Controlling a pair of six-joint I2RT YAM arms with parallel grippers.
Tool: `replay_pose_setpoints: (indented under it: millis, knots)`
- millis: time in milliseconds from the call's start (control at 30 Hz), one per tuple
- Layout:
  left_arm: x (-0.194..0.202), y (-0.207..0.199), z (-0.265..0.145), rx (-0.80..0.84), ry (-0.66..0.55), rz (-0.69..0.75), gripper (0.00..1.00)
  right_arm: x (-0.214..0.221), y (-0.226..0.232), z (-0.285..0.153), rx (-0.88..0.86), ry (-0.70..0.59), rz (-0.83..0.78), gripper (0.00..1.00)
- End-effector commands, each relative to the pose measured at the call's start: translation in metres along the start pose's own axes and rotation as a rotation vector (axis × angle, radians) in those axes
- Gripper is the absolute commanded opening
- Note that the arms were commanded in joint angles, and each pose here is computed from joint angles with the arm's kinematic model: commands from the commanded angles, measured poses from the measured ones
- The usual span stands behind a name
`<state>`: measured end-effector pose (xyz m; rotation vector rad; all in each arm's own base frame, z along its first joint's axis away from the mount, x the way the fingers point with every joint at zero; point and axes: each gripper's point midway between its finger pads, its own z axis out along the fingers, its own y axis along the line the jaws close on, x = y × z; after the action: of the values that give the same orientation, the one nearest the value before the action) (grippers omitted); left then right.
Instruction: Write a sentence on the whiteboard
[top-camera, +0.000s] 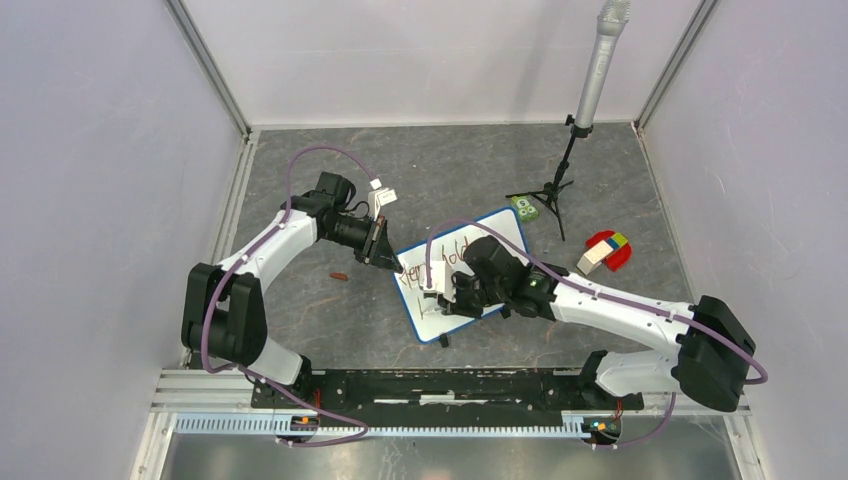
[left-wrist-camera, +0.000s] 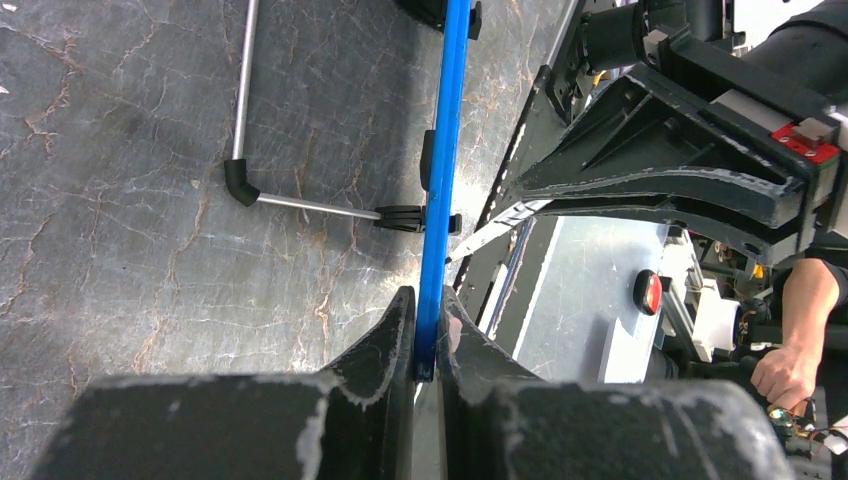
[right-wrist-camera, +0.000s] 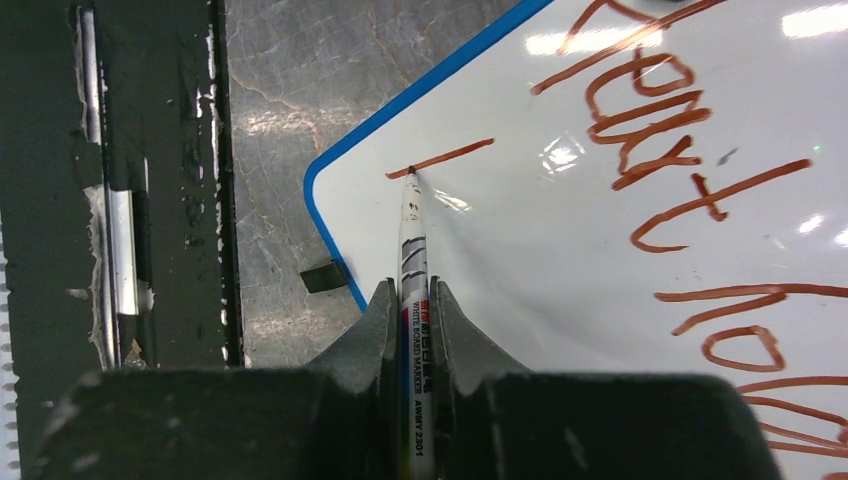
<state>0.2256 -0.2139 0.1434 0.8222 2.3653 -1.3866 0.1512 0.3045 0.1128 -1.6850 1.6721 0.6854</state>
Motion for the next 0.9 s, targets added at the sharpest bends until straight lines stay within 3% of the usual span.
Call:
replay_pose_setpoints:
  millis: [0, 467, 867]
  knots:
    - [-0.011, 0.002, -0.003, -0.038, -0.021, 0.040, 0.02, -0.029, -0.022, -0.009, 0.080, -0.056, -0.026, 0.00]
    - [-0.010, 0.002, -0.004, -0.041, -0.022, 0.043, 0.02, -0.017, -0.033, -0.016, 0.123, -0.025, -0.014, 0.00]
    - [-0.011, 0.003, -0.003, -0.044, -0.020, 0.042, 0.02, 0.002, -0.004, -0.006, 0.006, 0.004, -0.024, 0.00]
